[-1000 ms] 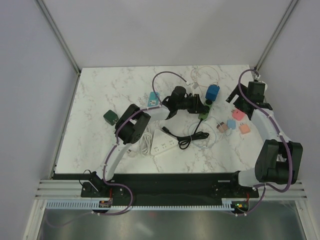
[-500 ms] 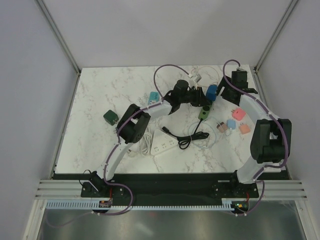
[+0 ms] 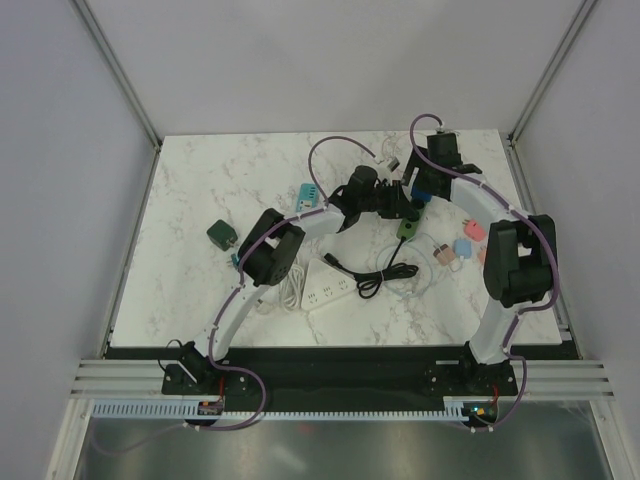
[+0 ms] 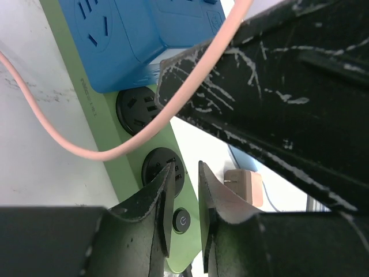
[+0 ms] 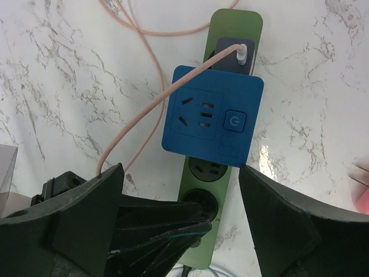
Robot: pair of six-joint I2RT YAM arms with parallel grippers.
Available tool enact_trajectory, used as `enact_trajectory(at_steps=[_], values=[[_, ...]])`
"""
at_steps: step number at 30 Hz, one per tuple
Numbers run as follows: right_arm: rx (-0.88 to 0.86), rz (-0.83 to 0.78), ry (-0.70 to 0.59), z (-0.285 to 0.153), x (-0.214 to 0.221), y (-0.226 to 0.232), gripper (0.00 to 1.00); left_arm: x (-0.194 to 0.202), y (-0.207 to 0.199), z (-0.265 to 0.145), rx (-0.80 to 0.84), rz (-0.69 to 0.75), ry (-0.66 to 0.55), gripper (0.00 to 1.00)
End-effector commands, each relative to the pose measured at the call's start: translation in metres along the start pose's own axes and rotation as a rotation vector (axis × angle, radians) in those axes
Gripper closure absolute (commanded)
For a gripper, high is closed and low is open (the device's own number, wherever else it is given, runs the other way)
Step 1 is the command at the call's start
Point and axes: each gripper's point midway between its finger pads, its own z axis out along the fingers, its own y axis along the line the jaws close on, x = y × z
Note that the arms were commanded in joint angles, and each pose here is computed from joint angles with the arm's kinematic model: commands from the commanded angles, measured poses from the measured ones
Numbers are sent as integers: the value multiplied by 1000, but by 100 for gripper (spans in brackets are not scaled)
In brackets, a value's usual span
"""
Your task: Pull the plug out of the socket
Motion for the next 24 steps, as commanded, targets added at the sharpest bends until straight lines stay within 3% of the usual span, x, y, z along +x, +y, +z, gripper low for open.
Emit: enact_trajectory(at_steps=[1,12,15,24], values=[[3,1,-48,5,-15,9,11,-1,4,6,-21,4,-6,70],[117,1,-74,0,-23,-10,9,-3,14,8,-87,-18,-23,72],[103,13,-81,10,-35,0,9,0,27,11,-167,-42,-14,76],[150,25,-21,38,-14,-4,10,-3,39,16,-255,-76,-11,86]])
